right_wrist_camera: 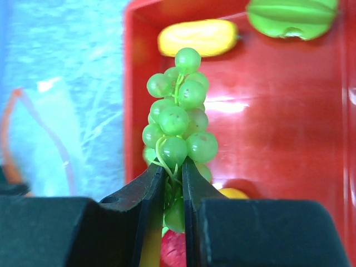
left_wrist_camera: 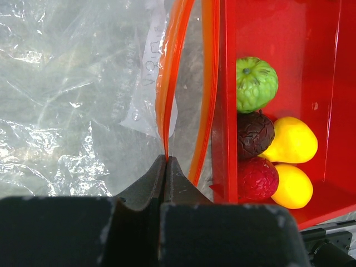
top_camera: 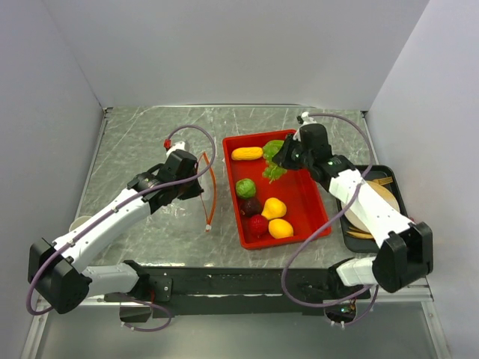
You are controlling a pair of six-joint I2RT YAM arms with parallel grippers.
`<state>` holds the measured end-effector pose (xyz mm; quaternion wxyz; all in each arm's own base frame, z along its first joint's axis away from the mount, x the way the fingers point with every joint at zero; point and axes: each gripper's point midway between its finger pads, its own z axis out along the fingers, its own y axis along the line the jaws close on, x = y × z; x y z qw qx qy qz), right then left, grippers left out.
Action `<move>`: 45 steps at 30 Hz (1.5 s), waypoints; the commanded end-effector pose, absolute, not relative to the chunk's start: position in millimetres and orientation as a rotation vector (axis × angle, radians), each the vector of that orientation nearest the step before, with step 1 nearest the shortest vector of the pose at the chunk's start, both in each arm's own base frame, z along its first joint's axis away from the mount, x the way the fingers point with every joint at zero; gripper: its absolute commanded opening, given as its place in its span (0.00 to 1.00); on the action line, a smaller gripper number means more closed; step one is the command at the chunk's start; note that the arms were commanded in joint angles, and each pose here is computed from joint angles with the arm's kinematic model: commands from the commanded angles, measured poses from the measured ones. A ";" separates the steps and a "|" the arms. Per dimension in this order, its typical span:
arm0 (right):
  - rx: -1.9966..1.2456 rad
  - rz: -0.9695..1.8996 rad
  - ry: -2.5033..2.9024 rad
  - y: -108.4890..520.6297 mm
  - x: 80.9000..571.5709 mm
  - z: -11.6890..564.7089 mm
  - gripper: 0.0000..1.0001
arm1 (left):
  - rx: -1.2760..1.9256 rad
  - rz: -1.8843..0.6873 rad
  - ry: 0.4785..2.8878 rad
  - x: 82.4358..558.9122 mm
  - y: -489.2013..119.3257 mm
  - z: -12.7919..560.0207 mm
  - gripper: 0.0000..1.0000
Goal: Place the food in the zip-top bag and seal the zipper
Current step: Pick up the fake fruit from the bin, then place the fake fruit in the zipper food storage bag.
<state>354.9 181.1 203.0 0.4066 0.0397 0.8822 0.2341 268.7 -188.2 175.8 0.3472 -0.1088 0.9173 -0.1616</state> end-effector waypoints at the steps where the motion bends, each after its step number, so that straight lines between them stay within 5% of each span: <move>1: 0.080 0.798 2.120 200.0 334.8 247.9 0.17 | -0.272 -0.460 2.333 274.9 -192.7 186.1 0.01; 17: -0.287 1.176 2.126 325.8 264.3 261.9 0.16 | -0.273 -0.458 2.322 282.6 -196.7 193.1 0.01; 45: -0.361 1.180 2.311 400.3 289.4 200.9 0.16 | -0.199 -0.574 2.345 272.2 -212.0 199.5 0.01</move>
